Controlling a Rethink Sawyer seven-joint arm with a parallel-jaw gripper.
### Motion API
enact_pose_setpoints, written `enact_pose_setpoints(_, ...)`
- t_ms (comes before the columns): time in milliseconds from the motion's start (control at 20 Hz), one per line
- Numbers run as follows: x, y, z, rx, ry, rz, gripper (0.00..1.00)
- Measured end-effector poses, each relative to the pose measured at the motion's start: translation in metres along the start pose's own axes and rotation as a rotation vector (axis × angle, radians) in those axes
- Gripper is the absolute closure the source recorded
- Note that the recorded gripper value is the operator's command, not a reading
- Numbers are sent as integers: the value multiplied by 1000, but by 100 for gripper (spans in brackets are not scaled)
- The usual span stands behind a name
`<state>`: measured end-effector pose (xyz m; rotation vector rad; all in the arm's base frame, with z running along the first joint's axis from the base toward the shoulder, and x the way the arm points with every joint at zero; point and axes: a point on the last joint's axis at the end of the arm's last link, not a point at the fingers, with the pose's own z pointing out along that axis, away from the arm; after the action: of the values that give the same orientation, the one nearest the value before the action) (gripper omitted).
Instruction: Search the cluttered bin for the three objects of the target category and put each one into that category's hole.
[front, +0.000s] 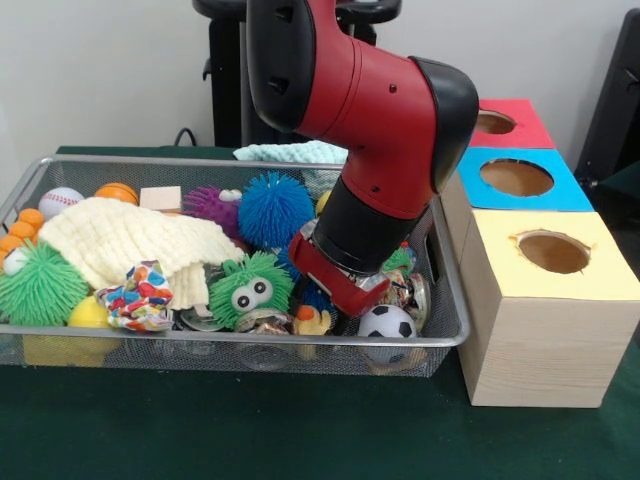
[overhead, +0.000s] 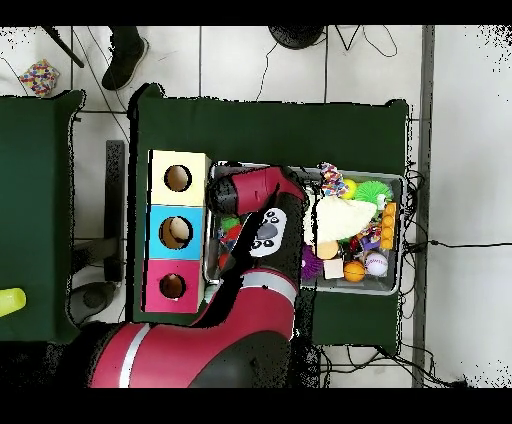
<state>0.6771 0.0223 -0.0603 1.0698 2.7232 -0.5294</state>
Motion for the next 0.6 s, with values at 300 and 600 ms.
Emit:
enact_pose_setpoints(300, 0, 0, 0, 1, 1, 4, 0)
enact_pose_setpoints(600, 1, -1, 0, 5, 7, 7, 100)
